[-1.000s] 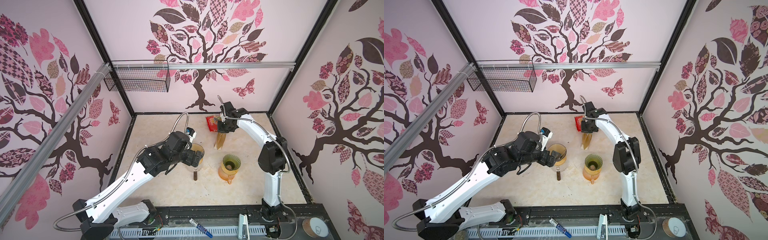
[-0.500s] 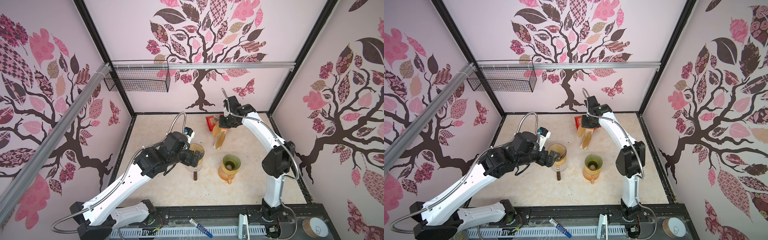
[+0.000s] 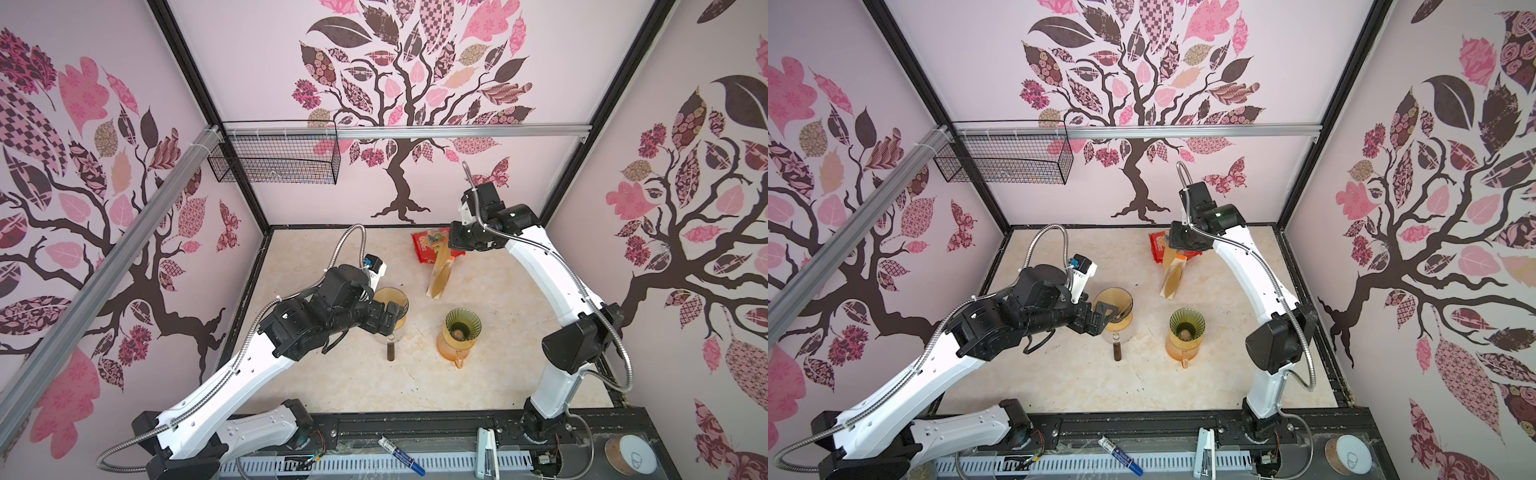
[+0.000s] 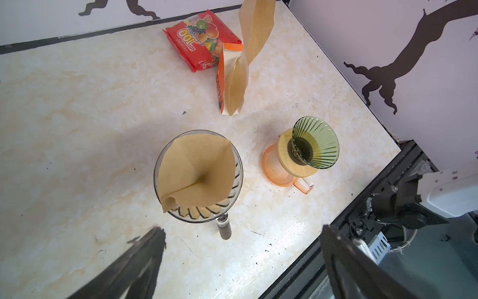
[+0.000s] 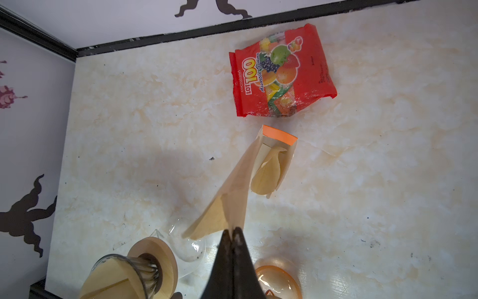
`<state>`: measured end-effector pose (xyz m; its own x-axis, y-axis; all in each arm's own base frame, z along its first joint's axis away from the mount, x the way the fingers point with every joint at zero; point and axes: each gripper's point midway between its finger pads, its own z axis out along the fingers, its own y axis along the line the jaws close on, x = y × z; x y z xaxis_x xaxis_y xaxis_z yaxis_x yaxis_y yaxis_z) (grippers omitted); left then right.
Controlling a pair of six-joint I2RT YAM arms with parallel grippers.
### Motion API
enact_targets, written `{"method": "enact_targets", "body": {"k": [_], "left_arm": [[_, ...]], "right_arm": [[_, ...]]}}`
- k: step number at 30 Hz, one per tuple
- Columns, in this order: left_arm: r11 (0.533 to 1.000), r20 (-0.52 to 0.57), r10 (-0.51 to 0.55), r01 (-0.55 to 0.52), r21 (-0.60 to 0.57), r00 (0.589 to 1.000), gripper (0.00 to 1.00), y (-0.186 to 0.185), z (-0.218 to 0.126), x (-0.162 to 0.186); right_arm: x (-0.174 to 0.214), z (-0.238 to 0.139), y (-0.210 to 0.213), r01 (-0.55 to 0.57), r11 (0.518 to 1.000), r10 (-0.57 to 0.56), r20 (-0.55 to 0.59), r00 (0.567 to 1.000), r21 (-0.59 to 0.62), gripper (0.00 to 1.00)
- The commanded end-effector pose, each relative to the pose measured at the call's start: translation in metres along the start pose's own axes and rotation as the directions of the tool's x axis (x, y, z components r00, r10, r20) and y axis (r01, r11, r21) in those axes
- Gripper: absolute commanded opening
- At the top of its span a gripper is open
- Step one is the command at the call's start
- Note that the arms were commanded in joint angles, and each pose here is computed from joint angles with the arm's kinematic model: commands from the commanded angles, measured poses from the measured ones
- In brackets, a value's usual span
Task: Place the coffee filter in the dripper
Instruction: 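Lift the paper filter out of the orange box with the right gripper, then carry the filter over the green dripper while the left gripper reaches toward it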
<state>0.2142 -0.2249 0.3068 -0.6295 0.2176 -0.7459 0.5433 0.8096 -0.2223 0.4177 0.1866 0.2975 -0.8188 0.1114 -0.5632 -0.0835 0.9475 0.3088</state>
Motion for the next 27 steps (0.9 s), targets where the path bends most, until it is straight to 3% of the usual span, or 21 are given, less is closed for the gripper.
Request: {"method": "enact_targets", "body": {"k": [1, 10, 18, 27], "left_arm": [[0.999, 0.019, -0.022, 0.021, 0.043, 1.0, 0.97, -0.007, -0.006, -0.005], [0.994, 0.039, -0.04, 0.036, 0.102, 0.998, 0.97, -0.018, -0.016, -0.013], [0.988, 0.035, -0.022, 0.016, 0.152, 0.999, 0.97, -0.035, -0.006, -0.037], [0.969, -0.02, 0.014, -0.009, 0.247, 1.0, 0.96, -0.059, 0.011, -0.044]], "right_arm": [[-0.01, -0.051, 0.009, -0.015, 0.999, 0.018, 0.086, 0.996, -0.041, 0.0], [0.009, -0.101, 0.01, -0.049, 0.993, 0.062, 0.125, 0.99, -0.111, 0.0], [0.05, -0.136, -0.003, -0.053, 0.992, 0.062, 0.085, 0.994, -0.113, 0.0], [0.109, -0.144, -0.019, -0.101, 0.987, 0.099, -0.022, 0.995, -0.128, 0.0]]}}
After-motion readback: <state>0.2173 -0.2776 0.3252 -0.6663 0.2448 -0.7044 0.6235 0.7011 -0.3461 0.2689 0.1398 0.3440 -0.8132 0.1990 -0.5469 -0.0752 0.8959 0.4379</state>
